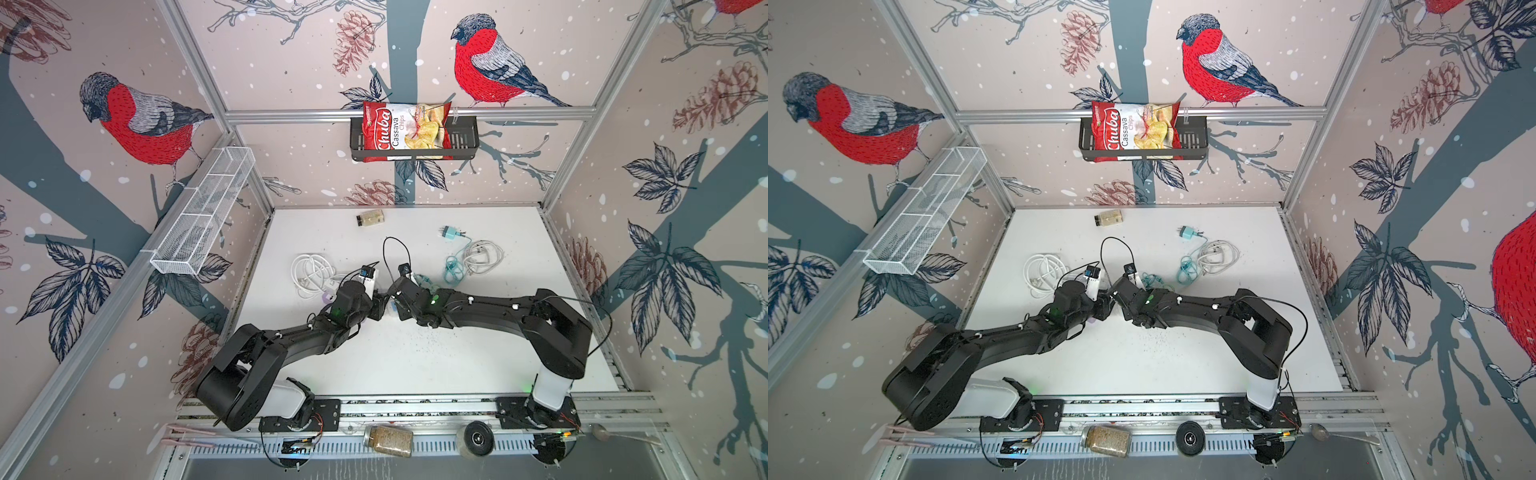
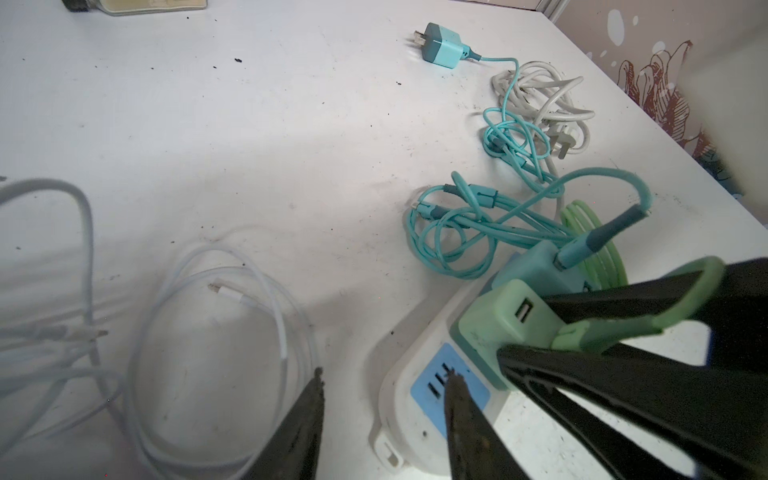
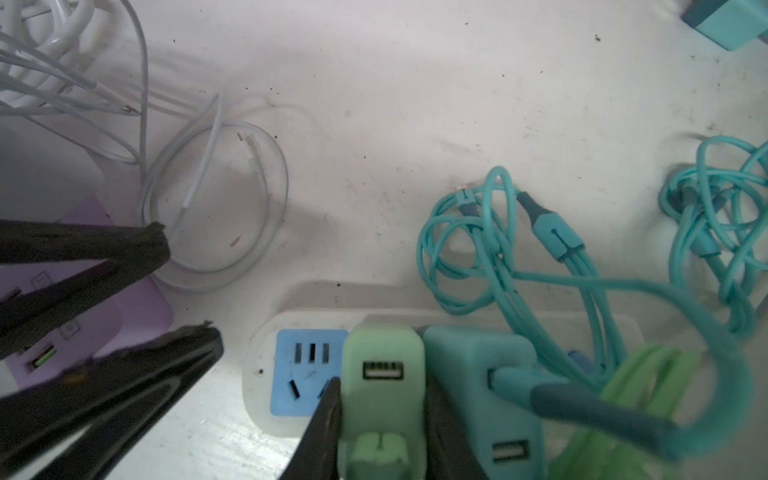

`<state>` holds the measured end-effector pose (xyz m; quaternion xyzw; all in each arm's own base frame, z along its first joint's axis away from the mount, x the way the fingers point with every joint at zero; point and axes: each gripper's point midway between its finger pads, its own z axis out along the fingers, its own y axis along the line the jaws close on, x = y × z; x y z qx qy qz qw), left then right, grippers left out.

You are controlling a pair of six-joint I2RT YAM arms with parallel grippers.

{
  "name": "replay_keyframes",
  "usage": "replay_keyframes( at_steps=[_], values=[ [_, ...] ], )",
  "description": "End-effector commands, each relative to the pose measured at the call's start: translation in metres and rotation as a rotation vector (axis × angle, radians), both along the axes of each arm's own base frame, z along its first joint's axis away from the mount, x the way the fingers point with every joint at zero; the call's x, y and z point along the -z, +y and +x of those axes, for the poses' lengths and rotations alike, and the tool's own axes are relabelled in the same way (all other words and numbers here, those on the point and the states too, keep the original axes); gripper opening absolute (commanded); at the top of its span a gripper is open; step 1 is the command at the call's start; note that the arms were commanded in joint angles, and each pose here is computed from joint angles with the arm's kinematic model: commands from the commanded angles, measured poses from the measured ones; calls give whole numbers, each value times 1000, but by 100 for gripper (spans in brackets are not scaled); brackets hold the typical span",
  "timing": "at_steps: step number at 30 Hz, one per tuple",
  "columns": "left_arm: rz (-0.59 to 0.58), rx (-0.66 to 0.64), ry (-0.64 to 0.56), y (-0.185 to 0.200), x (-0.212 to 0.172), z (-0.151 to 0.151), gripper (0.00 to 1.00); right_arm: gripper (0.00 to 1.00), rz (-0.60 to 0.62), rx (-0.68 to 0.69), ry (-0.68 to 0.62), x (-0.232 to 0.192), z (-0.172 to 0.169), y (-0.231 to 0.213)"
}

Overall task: Insert the plug
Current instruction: 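Lower the light green charger into a strip socket while the left gripper approaches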

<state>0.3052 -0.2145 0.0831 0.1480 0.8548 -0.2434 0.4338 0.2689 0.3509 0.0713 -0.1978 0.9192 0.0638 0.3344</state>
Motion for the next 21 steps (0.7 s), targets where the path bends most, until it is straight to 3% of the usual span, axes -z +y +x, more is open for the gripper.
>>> replay_keyframes(
  at_steps=[1,15,21],
  values=[
    [-13,8,-40,-4,-10,5,47,7,-23,5,76,12,-14,-7],
    [-26,17,-38,-8,-11,5,47,53,-2,-11,48,-12,-10,0],
    [-39,29,-40,-14,-15,8,47,54,11,-3,49,-17,-11,-1]
  ],
)
